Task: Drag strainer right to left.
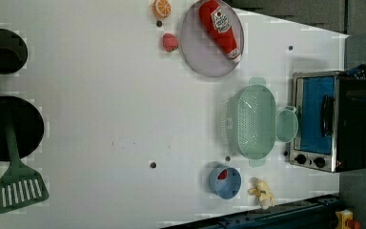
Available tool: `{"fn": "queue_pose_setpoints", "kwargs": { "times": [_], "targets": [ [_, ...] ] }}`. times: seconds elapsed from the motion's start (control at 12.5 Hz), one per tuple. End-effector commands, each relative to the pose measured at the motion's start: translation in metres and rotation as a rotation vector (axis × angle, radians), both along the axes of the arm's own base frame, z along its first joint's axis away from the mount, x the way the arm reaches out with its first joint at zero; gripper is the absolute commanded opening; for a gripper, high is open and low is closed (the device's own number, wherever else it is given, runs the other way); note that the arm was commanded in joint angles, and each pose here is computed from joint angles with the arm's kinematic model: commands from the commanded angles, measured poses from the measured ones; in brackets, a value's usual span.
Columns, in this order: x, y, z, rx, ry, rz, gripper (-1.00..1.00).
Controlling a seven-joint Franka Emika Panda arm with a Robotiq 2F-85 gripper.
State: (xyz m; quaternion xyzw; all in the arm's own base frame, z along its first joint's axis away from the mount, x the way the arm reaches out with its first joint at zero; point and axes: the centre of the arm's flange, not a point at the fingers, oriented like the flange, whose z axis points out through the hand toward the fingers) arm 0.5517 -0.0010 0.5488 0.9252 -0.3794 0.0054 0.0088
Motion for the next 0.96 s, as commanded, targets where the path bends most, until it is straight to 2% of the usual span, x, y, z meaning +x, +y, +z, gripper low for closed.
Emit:
{"fn": "queue_pose_setpoints", "kwargs": {
  "times": [0.08, 0.24, 0.56, 0.72, 0.96],
  "targets": [
    [-0.209, -0.046, 0.067, 0.020, -0.014, -0.095, 0.59],
    [-0.207, -0.044, 0.066, 0.018, -0.013, -0.091, 0.99],
    [-0.181, -0.037, 0.023, 0.007, 0.022, -0.082, 1.00],
    [-0.155, -0.034, -0.015, 0.000, 0.002, -0.102, 1.00],
    [-0.119, -0.030, -0.084, -0.006, 0.005, -0.224, 1.00]
  ]
}}
